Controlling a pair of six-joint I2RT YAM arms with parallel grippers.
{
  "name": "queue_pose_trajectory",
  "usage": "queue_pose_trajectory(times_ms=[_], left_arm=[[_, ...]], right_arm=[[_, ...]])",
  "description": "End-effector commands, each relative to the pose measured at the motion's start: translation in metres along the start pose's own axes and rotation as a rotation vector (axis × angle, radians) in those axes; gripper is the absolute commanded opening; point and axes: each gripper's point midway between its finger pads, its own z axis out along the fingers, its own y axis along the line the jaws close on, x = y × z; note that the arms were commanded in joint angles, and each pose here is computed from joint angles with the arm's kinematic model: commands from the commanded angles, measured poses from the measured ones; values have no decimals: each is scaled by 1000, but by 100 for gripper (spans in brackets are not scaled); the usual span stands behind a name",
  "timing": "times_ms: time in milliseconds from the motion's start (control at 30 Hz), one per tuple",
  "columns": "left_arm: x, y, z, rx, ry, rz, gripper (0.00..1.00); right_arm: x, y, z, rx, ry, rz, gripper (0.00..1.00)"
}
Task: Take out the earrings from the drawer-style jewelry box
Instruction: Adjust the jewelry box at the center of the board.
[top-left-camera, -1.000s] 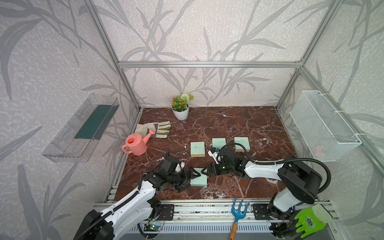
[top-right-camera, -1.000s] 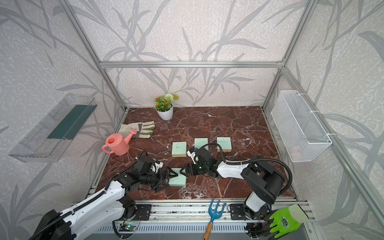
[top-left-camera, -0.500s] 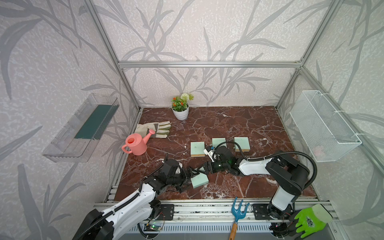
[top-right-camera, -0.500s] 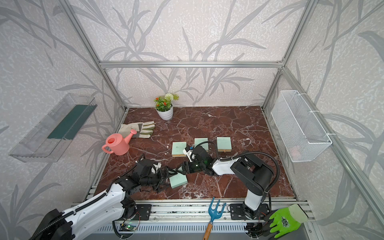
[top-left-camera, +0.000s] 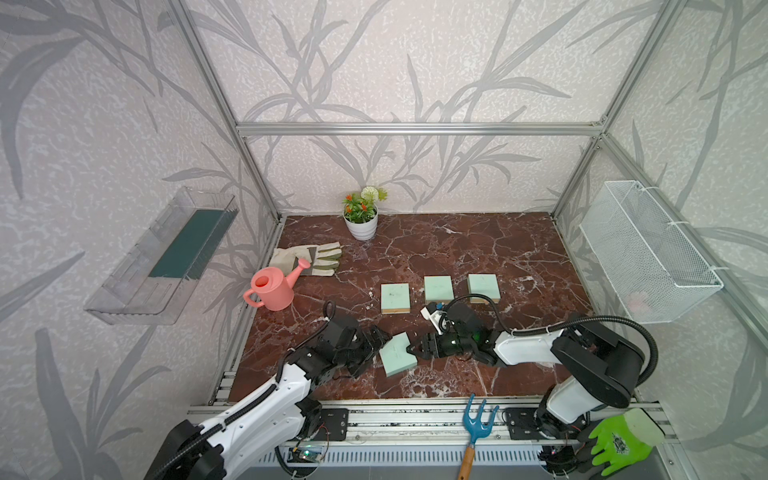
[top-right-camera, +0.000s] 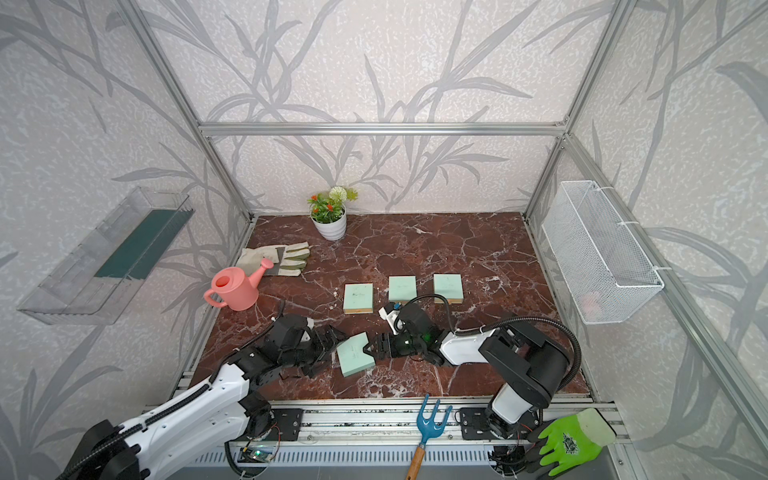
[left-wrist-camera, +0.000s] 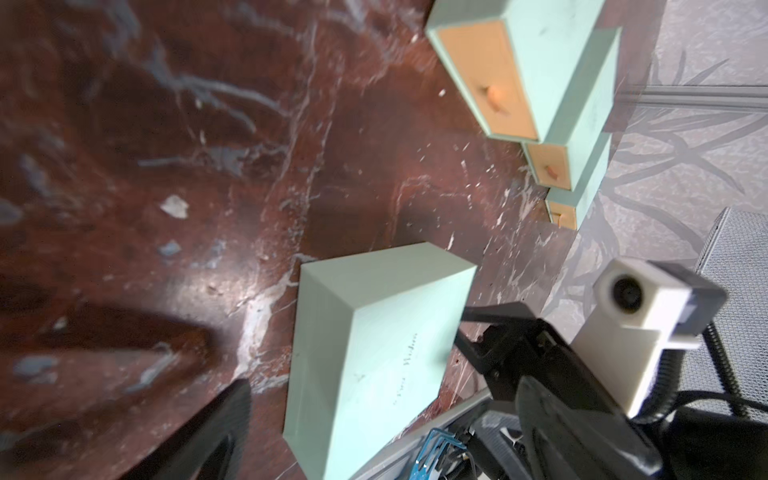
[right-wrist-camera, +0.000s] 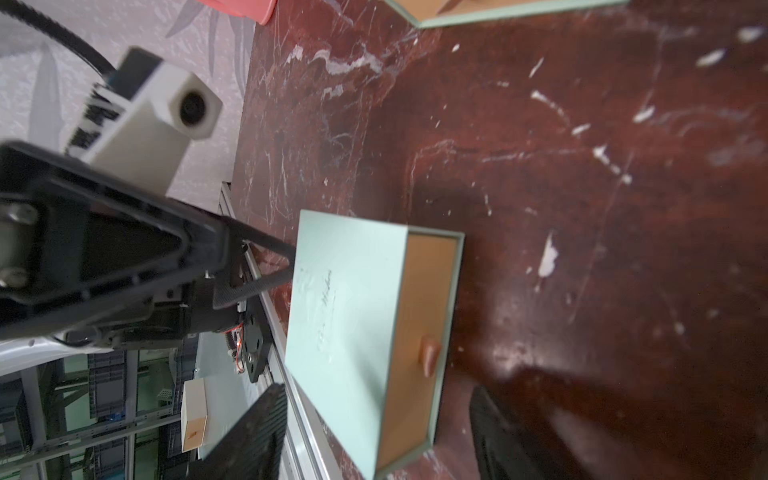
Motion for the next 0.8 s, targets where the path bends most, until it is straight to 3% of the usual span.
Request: queue_pose_trajectory(times_ms=[0, 167, 467, 567, 767], left_arm=[[-19, -4, -18, -83, -74, 88, 98], [-32, -18, -29, -155, -17, 171, 99], [-66, -62, -54, -99, -42, 235, 99], [-66, -58, -56, -101, -29, 221, 99], [-56, -30, -63, -110, -26, 182, 99]], right_arm=[[10, 15, -1, -14, 2, -18, 71], [24, 28, 8, -55, 29, -2, 72], [44, 83, 54, -164, 141, -68, 70], [42, 82, 60, -148, 130, -66, 69], [38, 77, 30, -71, 66, -76, 69]])
